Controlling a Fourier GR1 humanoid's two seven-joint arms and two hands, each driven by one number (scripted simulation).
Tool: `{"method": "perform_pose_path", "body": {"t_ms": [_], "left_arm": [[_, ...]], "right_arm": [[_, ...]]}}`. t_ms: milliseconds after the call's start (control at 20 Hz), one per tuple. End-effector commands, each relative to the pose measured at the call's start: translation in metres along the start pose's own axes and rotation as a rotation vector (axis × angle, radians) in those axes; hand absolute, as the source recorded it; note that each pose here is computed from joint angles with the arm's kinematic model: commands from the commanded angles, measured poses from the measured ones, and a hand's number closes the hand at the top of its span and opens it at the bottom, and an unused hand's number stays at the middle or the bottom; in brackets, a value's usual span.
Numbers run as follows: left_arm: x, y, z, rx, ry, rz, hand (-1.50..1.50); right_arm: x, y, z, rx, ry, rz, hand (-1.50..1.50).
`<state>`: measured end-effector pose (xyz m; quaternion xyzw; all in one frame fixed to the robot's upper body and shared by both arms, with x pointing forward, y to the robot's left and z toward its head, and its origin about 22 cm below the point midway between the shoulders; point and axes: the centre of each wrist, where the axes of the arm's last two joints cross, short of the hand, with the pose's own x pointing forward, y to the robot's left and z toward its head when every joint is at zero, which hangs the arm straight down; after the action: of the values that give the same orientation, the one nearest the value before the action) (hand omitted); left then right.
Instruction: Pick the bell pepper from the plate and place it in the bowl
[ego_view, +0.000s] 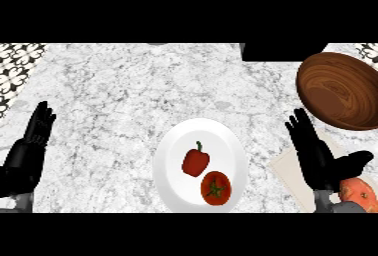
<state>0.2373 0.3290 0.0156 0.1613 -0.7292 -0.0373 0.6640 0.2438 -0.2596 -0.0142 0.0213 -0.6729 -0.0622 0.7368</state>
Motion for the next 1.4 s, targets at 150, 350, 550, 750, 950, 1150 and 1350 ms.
{"method": "perform_pose_path", "body": {"t_ms": [150,350,550,750,950,1150,1350], "left_arm": [[0.035,-0.017,-0.031,0.022,-0.06,-0.052,0.0],[0.042,-0.025,-0.033,-0.006,-0.032,-0.052,0.0],[0.066,-0.038,-0.058,-0.03,-0.01,-0.064,0.0],[0.059,-0.045,-0.053,-0.039,-0.005,-0.062,0.0],[0.063,-0.062,-0.042,-0.051,-0.013,-0.078,0.0],[0.067,-0.05,-0.043,-0.044,-0.018,-0.075,0.0],[0.08,-0.068,-0.054,-0.042,-0.014,-0.082,0.0]], "right_arm": [[0.018,0.032,-0.02,0.334,-0.196,-0.077,1.5],[0.026,-0.021,-0.031,-0.15,-0.268,0.3,1.5],[-0.017,0.002,-0.007,0.11,-0.421,0.089,-1.5],[0.017,0.013,0.004,0.263,-0.477,0.353,-1.5],[0.043,-0.005,0.007,0.312,-0.382,0.55,-1.5],[0.071,0.032,0.006,0.378,-0.312,0.75,-1.5],[0.109,0.056,-0.011,0.446,-0.202,0.929,-1.5]]}}
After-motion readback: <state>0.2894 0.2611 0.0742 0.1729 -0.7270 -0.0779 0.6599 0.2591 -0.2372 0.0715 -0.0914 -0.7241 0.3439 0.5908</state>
